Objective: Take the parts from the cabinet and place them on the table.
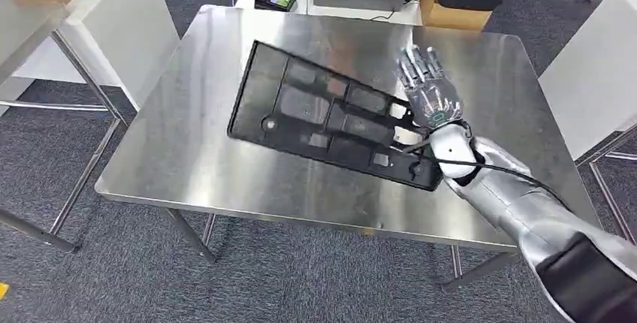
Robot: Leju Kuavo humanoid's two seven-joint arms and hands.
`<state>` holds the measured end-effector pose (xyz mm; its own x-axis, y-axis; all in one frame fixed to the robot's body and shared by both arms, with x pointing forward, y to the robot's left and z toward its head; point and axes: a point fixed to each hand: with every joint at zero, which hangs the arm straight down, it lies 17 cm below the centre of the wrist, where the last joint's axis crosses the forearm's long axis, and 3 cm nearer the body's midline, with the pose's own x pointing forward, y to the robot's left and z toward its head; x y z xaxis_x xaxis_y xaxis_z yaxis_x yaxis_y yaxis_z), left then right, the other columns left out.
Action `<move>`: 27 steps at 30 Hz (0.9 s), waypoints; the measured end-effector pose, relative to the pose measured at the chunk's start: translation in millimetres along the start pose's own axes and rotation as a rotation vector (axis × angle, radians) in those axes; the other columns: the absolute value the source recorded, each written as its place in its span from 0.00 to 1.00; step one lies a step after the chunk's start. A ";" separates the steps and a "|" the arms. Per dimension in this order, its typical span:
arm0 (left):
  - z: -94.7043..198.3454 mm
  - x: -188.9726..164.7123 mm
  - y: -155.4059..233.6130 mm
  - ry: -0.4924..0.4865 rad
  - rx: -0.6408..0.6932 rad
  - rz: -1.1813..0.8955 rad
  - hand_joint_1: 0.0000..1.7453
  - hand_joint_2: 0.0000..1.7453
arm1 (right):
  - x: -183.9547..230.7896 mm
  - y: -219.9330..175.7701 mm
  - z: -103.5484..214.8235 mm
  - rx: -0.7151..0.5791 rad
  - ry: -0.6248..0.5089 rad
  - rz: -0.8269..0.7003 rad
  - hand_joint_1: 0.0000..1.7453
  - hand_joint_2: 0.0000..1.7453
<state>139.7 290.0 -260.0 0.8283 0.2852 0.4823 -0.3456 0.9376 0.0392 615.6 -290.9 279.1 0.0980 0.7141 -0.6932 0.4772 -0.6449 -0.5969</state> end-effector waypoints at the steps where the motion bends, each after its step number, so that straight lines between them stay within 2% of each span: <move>1: 0.0 0.0 0.8 0.000 0.003 0.005 0.00 0.00 | -8.6 6.3 -0.1 0.027 0.027 -0.041 0.00 1.00; 6: -0.2 -0.2 5.1 -0.001 0.019 0.032 0.00 0.00 | -53.4 53.7 20.7 0.165 0.197 -0.228 0.00 1.00; 10: -0.3 1.0 7.7 -0.007 0.030 0.052 0.00 0.00 | -86.6 89.2 40.9 0.250 0.321 -0.284 0.00 1.00; 16: -0.5 1.9 10.6 -0.013 0.039 0.064 0.00 0.00 | -113.0 140.1 80.1 0.378 0.462 -0.405 0.00 1.00; 24: -0.8 2.8 10.8 -0.015 0.040 0.065 0.00 0.00 | -120.6 163.9 104.3 0.441 0.532 -0.453 0.00 1.00; 27: -0.7 2.7 10.3 -0.015 0.038 0.060 0.00 0.00 | -117.3 170.7 109.3 0.451 0.556 -0.560 0.00 1.00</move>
<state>138.6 300.6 -258.9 0.7988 0.3377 0.4979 -0.4114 0.9105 0.0425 590.1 -514.6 214.4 0.4176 0.9081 -0.0296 0.2057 -0.1262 -0.9705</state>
